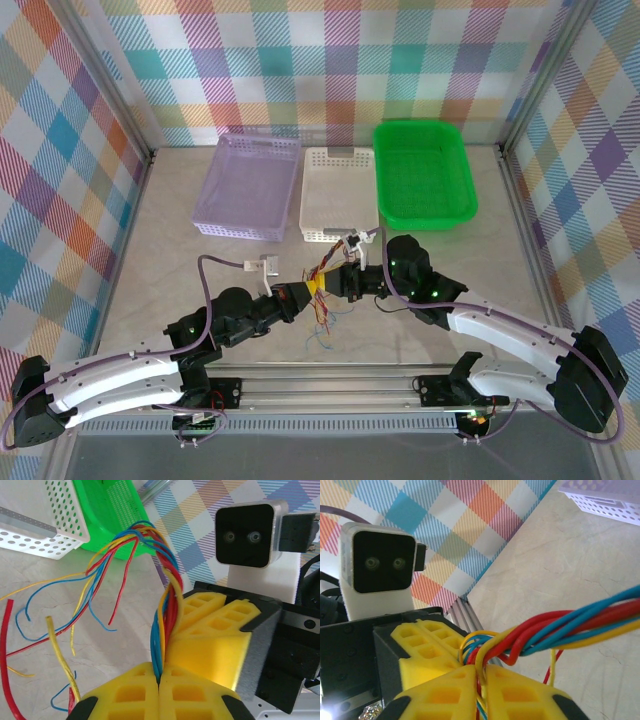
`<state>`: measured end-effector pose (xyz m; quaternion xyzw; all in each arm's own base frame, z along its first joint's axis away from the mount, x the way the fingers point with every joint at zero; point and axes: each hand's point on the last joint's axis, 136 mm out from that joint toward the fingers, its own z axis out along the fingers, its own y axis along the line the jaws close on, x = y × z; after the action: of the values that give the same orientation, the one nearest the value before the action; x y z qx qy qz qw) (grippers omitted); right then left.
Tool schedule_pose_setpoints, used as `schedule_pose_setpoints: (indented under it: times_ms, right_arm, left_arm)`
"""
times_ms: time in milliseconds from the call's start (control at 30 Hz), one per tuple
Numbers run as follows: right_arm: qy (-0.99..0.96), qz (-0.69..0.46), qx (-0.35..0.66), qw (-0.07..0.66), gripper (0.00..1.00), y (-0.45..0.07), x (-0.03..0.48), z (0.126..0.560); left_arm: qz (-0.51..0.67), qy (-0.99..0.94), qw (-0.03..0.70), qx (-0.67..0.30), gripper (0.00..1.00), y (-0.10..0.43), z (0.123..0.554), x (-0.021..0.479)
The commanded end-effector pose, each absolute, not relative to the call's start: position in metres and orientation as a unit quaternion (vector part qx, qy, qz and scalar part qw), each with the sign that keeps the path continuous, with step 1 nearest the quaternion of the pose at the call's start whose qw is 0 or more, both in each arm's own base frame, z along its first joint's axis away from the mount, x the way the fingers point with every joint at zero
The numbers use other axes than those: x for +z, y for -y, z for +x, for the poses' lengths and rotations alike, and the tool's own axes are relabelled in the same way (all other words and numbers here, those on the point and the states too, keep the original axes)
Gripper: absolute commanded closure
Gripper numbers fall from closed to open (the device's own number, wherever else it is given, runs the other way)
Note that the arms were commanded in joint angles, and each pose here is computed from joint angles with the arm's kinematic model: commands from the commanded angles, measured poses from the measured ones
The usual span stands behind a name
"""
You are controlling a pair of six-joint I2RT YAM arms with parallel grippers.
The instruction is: Untangle the cables
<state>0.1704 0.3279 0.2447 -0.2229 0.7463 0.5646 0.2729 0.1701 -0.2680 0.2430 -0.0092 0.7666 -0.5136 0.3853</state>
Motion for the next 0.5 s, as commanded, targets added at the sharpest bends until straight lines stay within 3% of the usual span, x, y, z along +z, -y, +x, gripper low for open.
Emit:
schedule_pose_setpoints:
  times_ms: [0,67,467]
  right_arm:
    - [-0.736,-0.235,0.563,0.292,0.96,-0.331,0.257,0.171]
    - [-0.741,-0.233,0.557,0.294,1.0,-0.329,0.255,0.173]
    - [-0.76,-0.216,0.517,0.328,1.0,-0.311,0.25,0.18]
  left_arm:
    - [-0.02,-0.741,0.4,-0.539,1.0,0.266,0.172,0.268]
    - [-0.02,-0.741,0.401,-0.539,1.0,0.265,0.172,0.269]
    - [-0.021,-0.737,0.411,-0.536,1.0,0.253,0.169,0.275]
